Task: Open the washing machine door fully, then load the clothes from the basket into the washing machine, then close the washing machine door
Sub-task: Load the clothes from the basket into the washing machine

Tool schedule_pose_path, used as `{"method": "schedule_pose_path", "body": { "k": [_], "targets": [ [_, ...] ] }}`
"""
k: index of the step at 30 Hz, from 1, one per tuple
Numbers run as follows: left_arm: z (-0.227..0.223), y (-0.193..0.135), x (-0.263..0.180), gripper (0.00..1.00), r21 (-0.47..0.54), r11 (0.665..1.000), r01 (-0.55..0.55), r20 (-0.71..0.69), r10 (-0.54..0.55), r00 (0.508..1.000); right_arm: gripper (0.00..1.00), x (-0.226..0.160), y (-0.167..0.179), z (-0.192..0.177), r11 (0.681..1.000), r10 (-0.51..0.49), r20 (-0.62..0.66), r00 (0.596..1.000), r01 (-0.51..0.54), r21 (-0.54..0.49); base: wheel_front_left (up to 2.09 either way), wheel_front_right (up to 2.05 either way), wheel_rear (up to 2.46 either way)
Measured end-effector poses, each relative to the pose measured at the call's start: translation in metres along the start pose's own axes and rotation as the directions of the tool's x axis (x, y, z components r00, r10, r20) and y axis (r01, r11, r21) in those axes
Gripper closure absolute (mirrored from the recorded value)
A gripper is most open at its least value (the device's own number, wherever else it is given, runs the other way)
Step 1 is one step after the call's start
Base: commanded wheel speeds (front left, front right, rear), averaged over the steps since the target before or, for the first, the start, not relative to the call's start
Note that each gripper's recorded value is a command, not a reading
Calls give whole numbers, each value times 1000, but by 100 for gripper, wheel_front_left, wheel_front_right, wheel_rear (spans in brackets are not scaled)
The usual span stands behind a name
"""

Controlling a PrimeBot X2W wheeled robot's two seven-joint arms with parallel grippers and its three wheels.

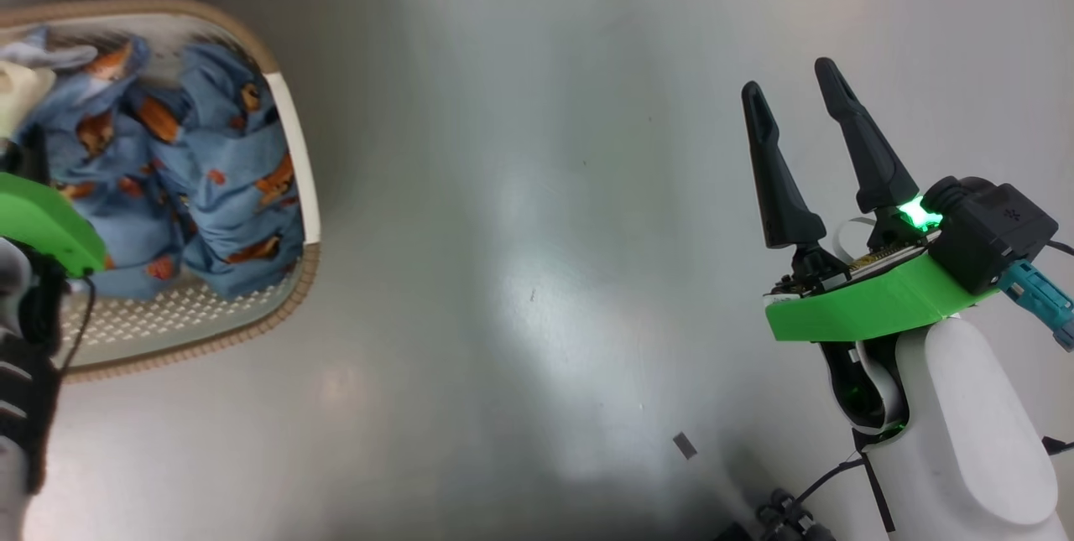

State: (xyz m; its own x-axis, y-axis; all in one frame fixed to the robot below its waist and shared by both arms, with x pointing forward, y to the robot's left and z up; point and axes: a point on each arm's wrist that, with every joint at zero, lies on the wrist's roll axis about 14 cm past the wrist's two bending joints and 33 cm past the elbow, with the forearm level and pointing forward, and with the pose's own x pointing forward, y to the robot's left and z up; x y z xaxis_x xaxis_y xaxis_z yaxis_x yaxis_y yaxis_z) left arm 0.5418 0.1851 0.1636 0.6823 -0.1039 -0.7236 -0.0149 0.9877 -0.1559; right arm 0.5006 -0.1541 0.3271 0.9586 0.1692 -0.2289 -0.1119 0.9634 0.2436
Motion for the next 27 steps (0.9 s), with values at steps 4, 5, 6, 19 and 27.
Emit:
{"method": "schedule_pose_path", "body": {
  "k": [4, 5, 6, 19, 27],
  "targets": [
    [10, -5, -12, 100, -29, 1000, 9, 33, -8, 999, 0, 0, 6, 13, 1000, 14, 27, 1000, -14, -1, 0, 0, 0],
    [15, -7, -15, 100, -34, 999, 16, 49, -14, 999, 0, 0, 8, 16, 1000, 18, 34, 999, -18, -2, 0, 0, 0],
    [20, -8, -19, 100, -43, 999, 19, 66, -16, 998, 0, -1, 9, 20, 1000, 21, 41, 999, -21, -1, 0, 0, 0],
    [60, -6, -84, 100, -117, 993, 31, 239, -2, 971, 0, -25, 25, 60, 999, 50, 104, 993, -49, -11, 0, 0, 0],
    [81, -9, -125, 100, -126, 991, 41, 350, 6, 937, 0, -46, 29, 77, 998, 57, 127, 990, -54, -29, 0, 0, 0]
  ]
}}
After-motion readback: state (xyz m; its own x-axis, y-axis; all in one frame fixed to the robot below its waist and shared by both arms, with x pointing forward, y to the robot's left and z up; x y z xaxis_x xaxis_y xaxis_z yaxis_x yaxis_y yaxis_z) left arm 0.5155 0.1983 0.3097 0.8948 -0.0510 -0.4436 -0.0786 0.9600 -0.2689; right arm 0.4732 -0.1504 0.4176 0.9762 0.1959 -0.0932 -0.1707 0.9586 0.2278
